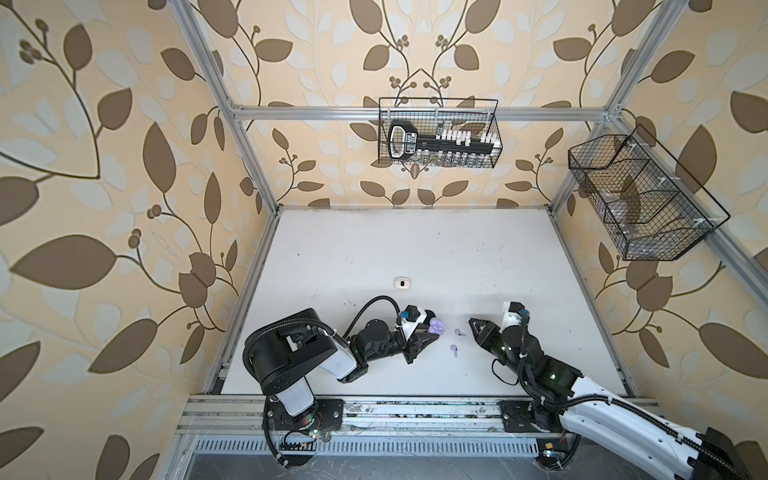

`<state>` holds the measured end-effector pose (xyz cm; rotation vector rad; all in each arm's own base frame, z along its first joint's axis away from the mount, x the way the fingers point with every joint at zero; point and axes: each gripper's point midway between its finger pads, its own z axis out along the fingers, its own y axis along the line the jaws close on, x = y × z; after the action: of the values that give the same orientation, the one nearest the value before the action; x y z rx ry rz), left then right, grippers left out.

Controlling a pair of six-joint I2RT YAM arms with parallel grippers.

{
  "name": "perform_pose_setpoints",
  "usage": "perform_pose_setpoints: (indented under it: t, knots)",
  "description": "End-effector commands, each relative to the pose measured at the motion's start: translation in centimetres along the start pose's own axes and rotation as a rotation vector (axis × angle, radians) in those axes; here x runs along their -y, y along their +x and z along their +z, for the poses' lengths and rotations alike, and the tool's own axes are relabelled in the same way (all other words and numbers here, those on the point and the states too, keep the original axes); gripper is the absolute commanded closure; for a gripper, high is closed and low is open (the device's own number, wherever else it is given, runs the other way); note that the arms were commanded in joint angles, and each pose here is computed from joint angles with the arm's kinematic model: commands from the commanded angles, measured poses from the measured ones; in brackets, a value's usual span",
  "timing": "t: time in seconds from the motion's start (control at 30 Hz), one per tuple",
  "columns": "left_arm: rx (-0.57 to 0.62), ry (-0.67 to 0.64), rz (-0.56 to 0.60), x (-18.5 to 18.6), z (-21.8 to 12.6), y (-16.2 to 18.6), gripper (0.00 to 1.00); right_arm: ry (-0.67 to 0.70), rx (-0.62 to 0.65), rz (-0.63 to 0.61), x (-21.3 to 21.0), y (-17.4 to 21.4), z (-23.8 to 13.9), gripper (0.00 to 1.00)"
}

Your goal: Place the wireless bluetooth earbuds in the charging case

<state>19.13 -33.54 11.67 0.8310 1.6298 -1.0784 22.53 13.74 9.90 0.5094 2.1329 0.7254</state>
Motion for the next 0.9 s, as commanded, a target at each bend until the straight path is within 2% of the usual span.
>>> perform_pose_setpoints:
  t: [0.0, 0.07, 0.17, 0.33, 0.43, 0.5, 0.57, 0.67, 0.87]
  knots:
    - [0.164, -0.017, 0.034, 0.5, -1.0, -4.4, 1.00, 0.159, -0.038, -0.239, 0.0, -1.4, -0.9, 0.62]
    - [0.184, -0.029, 0.037, 0.4, -1.5, -5.0, 1.00, 0.212, -0.088, -0.374, -0.4, -1.2, -0.8, 0.56]
    - [0.194, -0.057, 0.011, -0.5, -2.2, -5.7, 1.00, 0.224, -0.239, -0.541, -1.2, 0.6, 0.3, 0.65]
    - [0.224, -0.068, -0.101, -3.6, -4.2, -7.9, 1.00, 0.259, -0.414, -0.741, -0.8, 2.9, 0.8, 0.60]
    - [0.186, -0.103, -0.091, -4.3, -4.6, -8.0, 1.00, 0.206, -0.499, -0.733, -1.2, 4.3, 1.2, 0.55]
    - [0.144, -0.120, -0.078, -4.3, -4.7, -7.8, 1.00, 0.302, -0.539, -0.715, 0.4, 4.2, 1.5, 0.55]
    - [0.150, -0.137, -0.066, -4.3, -5.2, -8.2, 1.00, 0.323, -0.578, -0.704, 1.0, 4.5, 1.9, 0.55]
    - [0.167, -0.152, -0.049, -4.3, -5.6, -8.9, 1.00, 0.317, -0.614, -0.718, 1.4, 5.4, 2.5, 0.52]
    - [0.149, -0.125, -0.029, -3.8, -5.3, -9.7, 1.00, 0.368, -0.622, -0.742, 2.1, 5.5, 4.1, 0.55]
